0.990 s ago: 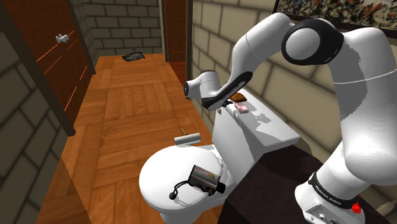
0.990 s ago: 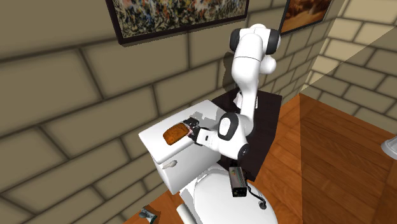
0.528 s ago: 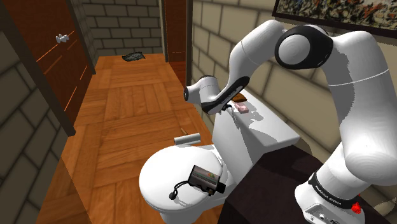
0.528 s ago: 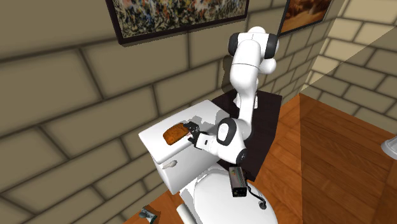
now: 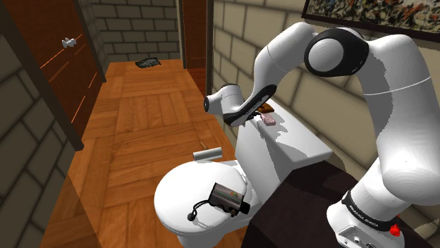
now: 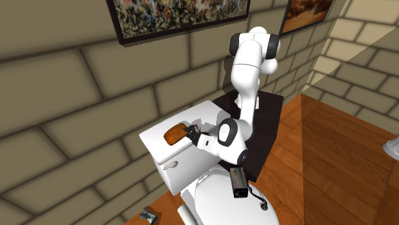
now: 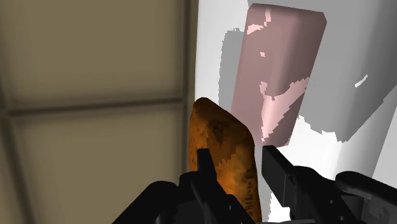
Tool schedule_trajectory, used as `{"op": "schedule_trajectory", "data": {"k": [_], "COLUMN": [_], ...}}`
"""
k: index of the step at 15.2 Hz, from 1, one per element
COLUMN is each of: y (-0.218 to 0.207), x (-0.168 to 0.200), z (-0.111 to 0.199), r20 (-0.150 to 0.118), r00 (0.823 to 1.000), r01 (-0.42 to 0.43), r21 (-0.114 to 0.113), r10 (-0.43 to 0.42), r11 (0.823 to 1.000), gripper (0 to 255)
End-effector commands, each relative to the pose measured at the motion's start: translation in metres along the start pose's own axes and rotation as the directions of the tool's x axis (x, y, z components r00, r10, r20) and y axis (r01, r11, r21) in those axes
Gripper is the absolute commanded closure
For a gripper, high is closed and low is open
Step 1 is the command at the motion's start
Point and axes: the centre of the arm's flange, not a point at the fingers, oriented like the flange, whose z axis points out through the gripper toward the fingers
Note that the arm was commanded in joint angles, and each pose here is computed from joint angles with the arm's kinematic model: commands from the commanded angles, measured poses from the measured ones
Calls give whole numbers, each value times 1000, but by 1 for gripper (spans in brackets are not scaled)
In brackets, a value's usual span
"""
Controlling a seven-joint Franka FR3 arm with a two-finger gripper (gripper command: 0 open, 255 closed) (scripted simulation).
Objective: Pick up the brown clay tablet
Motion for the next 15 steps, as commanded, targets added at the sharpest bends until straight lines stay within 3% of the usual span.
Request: {"op": "schedule_trajectory", "data": {"k": [1, 15], "y": [0, 65], "x": [0, -1], "z": [0, -22], "r20": [0, 0], "r00": [1000, 1000], "r01": [0, 0], "r21": [0, 0], "r10": [0, 0], "r11": [1000, 1000], "gripper": [255, 255]}}
